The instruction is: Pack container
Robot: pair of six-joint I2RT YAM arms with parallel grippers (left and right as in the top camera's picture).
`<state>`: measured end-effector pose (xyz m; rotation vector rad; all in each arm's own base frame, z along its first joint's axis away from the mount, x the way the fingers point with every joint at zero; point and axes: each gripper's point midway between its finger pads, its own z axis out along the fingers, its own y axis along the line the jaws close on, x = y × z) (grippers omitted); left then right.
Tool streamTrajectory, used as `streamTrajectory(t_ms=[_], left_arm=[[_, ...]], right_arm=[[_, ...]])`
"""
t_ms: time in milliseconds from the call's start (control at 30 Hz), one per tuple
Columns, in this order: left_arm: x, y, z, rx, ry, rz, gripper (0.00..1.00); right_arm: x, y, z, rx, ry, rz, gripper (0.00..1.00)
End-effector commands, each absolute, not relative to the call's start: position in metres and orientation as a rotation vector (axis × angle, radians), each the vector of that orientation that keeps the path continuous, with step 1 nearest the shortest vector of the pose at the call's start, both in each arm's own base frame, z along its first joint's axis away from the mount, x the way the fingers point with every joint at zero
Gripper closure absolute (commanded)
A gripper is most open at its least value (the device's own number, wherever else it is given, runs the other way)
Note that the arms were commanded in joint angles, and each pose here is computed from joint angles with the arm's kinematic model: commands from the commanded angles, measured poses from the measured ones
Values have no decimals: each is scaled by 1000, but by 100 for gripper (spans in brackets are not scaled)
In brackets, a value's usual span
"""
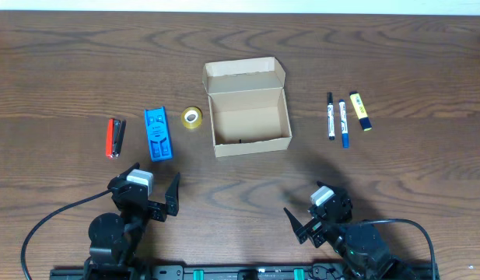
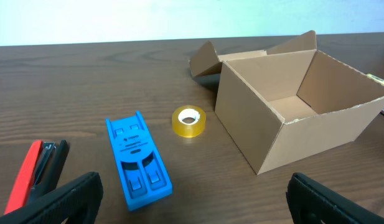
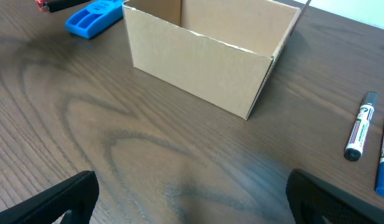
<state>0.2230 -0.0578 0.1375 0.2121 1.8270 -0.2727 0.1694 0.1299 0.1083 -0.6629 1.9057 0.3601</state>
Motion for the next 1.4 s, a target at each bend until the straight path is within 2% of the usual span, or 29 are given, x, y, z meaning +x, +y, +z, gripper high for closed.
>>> streamTrajectory(t_ms=[0,1200,1367], left_arm=[[224,-54,127,186,1850,-263,5],[224,-54,127,186,1850,-263,5],[228,-38,127,135,1850,-160,5]], right_arm=[[168,132,108,-686,1892,360,1],[168,132,108,-686,1892,360,1],[168,132,108,-686,1892,360,1]])
